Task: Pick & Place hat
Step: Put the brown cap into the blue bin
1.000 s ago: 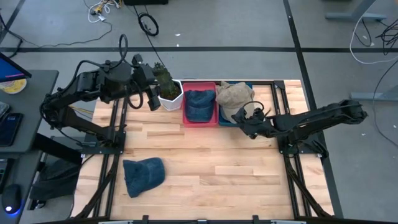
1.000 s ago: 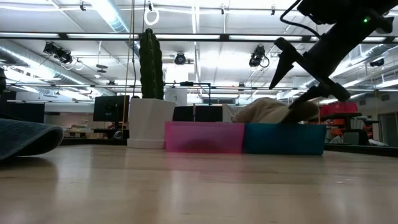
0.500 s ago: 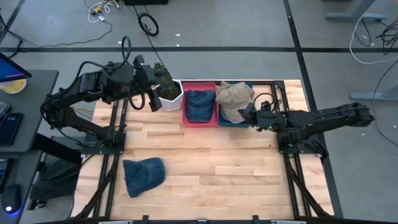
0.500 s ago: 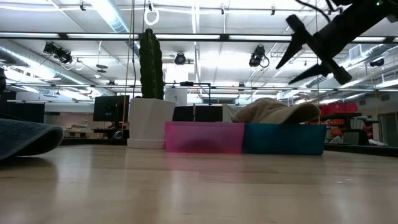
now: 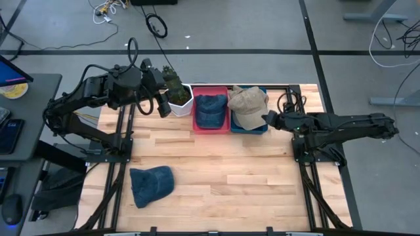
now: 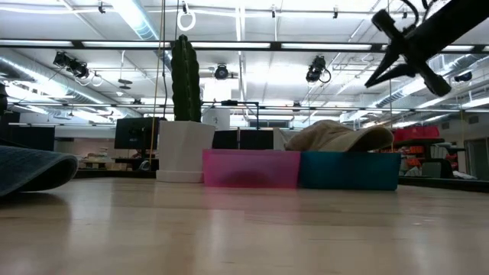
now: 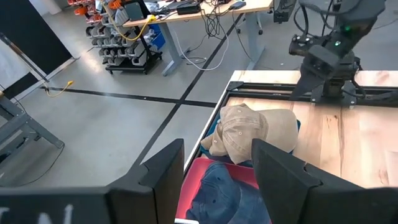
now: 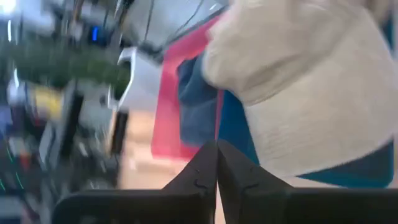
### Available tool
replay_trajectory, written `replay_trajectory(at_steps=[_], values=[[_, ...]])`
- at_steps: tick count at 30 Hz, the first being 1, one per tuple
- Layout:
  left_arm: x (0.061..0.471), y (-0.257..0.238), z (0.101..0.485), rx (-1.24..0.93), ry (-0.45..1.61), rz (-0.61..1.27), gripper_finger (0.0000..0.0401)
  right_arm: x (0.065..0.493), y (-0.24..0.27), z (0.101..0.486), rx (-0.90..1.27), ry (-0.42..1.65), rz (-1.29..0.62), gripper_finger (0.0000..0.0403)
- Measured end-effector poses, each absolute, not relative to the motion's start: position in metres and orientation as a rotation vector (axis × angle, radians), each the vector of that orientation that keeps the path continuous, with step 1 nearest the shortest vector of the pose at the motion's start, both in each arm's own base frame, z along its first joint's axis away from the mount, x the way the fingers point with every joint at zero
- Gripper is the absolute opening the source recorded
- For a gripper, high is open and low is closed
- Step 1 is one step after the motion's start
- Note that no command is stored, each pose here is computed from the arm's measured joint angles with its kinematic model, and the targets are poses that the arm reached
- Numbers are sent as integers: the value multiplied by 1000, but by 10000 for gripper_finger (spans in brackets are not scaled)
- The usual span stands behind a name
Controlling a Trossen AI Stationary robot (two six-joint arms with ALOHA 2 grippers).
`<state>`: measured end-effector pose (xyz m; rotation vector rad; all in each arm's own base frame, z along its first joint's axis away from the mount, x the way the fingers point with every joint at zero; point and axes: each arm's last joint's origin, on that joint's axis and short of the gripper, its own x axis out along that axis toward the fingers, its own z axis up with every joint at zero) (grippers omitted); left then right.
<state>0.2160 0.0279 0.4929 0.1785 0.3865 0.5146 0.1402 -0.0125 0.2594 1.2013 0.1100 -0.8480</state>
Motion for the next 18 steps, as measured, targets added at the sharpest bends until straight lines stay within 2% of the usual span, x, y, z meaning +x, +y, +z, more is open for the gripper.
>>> replay_trajectory(at_steps=[6, 13, 18], values=[[216, 28, 493, 177, 385, 515, 190, 140, -8, 292, 769, 366, -610, 5], [216, 28, 493, 124, 370, 527, 190, 131, -9, 326, 269, 735, -552, 2], [216, 28, 493, 71, 355, 540, 190, 139, -7, 326, 171, 869, -480, 8]])
